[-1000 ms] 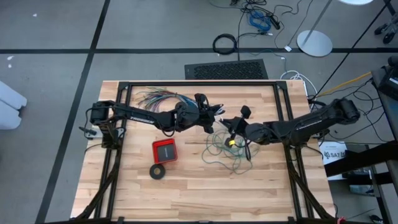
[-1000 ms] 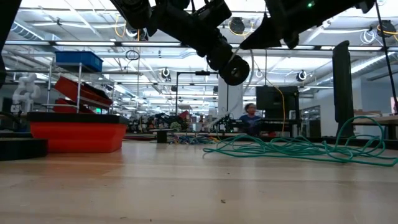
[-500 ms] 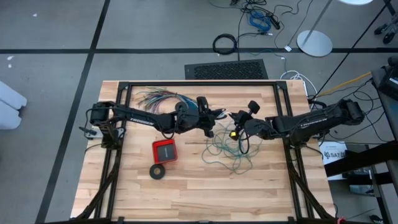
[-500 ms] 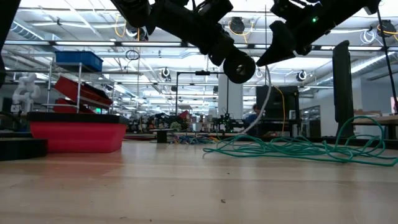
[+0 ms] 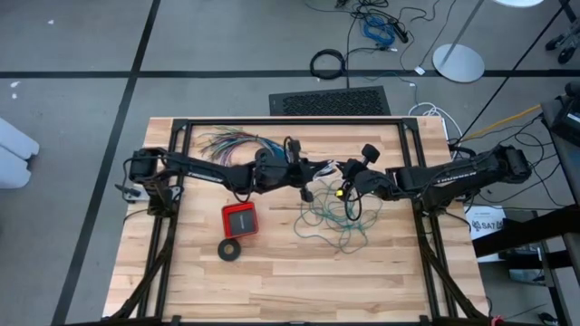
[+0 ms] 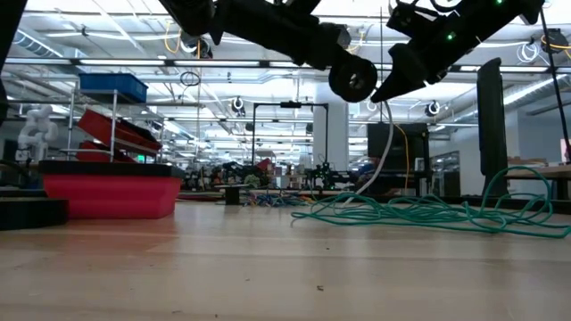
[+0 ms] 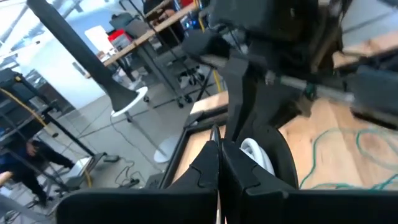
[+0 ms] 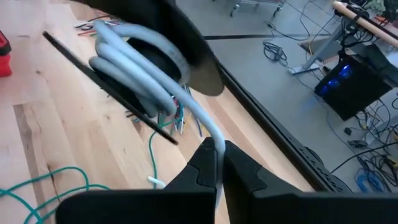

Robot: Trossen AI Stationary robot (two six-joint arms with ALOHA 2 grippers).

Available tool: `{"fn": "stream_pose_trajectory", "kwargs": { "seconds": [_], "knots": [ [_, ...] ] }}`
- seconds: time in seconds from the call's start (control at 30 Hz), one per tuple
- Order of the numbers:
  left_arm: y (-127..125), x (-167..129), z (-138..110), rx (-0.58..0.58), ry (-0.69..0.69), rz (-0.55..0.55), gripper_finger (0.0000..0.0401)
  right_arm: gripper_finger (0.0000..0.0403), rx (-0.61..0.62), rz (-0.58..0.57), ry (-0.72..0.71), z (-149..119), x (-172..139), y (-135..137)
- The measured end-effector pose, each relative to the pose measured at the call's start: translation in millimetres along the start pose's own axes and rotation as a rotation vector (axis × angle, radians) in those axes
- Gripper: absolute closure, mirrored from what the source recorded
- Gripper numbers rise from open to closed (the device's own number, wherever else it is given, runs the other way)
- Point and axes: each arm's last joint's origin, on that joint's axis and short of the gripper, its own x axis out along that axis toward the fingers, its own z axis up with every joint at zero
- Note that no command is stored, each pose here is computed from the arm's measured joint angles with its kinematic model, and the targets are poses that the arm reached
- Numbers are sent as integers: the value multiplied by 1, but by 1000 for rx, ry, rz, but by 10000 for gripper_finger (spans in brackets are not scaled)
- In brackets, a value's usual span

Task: Coil cords
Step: Coil the white wire onto the spool

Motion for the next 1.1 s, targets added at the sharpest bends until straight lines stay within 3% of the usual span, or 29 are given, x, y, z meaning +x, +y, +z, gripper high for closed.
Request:
{"fn": "stream_pose_trajectory", "kwargs": {
  "seconds": [0.33, 0.63, 1.1],
  "knots": [
    [8, -5, 12, -106, -82, 17, 401, 385, -4, -8, -51, 6, 0, 0],
    [20, -11, 25, -159, -153, 59, 401, 395, 11, -17, -24, -18, 3, 5],
    [34, -6, 13, -227, -105, 83, 401, 382, -21, 9, -80, -29, -13, 23]
  ]
}}
